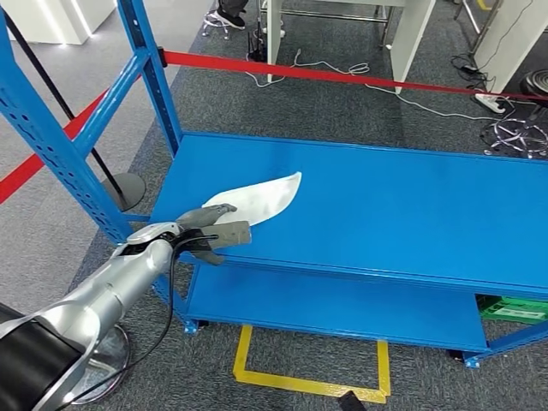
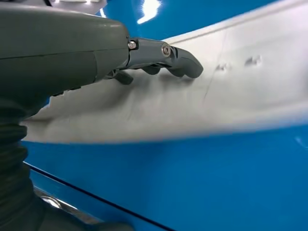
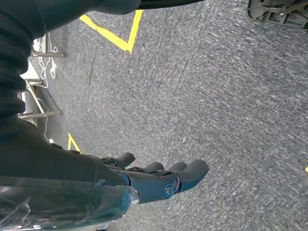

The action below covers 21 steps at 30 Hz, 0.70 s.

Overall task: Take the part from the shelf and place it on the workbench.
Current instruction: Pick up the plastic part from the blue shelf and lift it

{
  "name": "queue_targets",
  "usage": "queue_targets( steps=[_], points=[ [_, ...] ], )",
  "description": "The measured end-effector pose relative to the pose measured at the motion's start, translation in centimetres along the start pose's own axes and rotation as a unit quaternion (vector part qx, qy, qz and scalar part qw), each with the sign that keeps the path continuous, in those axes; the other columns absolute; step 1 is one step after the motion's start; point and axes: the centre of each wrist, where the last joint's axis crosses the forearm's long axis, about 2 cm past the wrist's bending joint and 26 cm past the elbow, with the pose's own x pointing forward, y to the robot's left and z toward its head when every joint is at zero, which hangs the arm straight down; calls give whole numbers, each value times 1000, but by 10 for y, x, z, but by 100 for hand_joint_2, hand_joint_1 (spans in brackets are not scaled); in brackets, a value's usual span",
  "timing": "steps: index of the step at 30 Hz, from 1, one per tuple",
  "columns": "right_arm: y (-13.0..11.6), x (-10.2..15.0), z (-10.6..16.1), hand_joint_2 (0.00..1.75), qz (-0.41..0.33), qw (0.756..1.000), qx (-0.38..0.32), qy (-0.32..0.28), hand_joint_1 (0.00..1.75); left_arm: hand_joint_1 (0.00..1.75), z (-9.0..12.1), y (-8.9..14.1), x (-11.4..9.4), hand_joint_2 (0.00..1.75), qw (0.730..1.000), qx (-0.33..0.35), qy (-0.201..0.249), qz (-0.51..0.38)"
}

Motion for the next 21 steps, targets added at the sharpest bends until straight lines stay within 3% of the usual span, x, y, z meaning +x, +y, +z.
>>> queue_targets(
  steps=[5,10,11,14,15,21],
  points=[
    [0,0,0,175,-1,1000,0,1,0,0,0,1,-3,175,999,17,29,-24],
    [0,-1,0,175,-2,1000,1,2,0,0,-2,0,-1,175,997,45,30,-54],
    [0,-1,0,175,-2,1000,2,3,0,16,-2,-1,0,175,996,51,28,-61],
    [0,-2,0,175,-2,1000,2,2,0,137,-3,-1,3,175,994,72,18,-77],
    [0,-2,0,175,-2,1000,2,2,0,161,-3,0,4,175,994,79,16,-79],
    [0,-3,0,175,-2,1000,3,2,0,161,-3,6,5,175,992,96,10,-81]
  ],
)
